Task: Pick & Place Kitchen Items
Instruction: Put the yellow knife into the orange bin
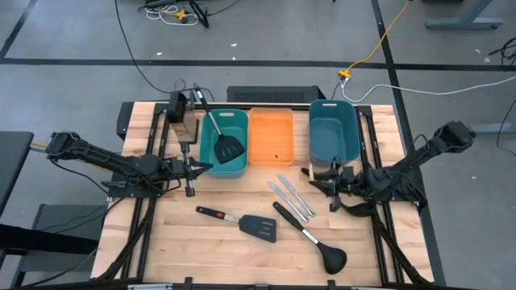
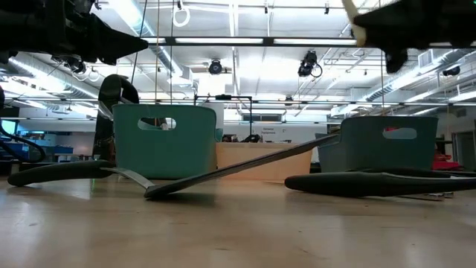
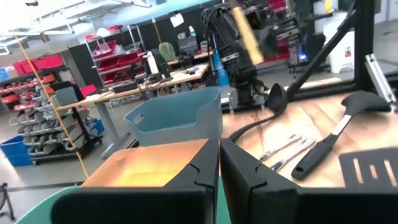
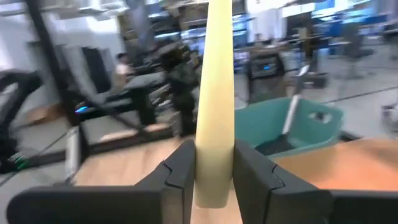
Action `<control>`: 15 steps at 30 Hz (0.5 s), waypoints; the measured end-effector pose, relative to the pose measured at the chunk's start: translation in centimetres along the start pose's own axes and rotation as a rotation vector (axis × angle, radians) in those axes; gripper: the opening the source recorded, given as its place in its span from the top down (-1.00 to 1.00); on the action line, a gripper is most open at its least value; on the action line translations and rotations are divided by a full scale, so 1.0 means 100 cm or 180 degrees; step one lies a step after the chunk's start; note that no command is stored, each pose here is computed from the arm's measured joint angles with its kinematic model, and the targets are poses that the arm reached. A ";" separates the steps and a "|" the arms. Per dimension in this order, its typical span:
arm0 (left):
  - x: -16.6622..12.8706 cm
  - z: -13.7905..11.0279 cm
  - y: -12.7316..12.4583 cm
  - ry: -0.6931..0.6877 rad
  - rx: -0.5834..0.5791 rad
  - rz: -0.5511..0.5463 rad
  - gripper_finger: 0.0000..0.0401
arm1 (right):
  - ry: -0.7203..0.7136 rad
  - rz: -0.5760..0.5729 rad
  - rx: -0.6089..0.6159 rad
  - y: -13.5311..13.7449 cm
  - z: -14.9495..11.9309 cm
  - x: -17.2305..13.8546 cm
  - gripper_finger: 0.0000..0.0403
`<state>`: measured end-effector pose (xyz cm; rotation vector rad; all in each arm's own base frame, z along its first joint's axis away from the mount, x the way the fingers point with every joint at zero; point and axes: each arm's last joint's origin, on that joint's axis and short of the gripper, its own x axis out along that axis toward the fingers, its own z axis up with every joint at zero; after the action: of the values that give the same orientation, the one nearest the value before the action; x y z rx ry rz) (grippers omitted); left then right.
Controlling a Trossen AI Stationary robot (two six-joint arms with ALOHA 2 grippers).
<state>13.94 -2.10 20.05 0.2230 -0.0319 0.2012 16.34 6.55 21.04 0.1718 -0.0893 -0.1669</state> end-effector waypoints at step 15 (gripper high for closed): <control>0.000 0.005 0.001 -0.0163 -0.0062 0.0047 0.94 | 0.2115 -0.1873 0.0306 -0.066 0.104 0.133 0.57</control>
<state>13.89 -2.08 20.60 0.2085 -0.0862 0.2097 27.28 -3.82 31.08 0.3391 0.6229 -0.6826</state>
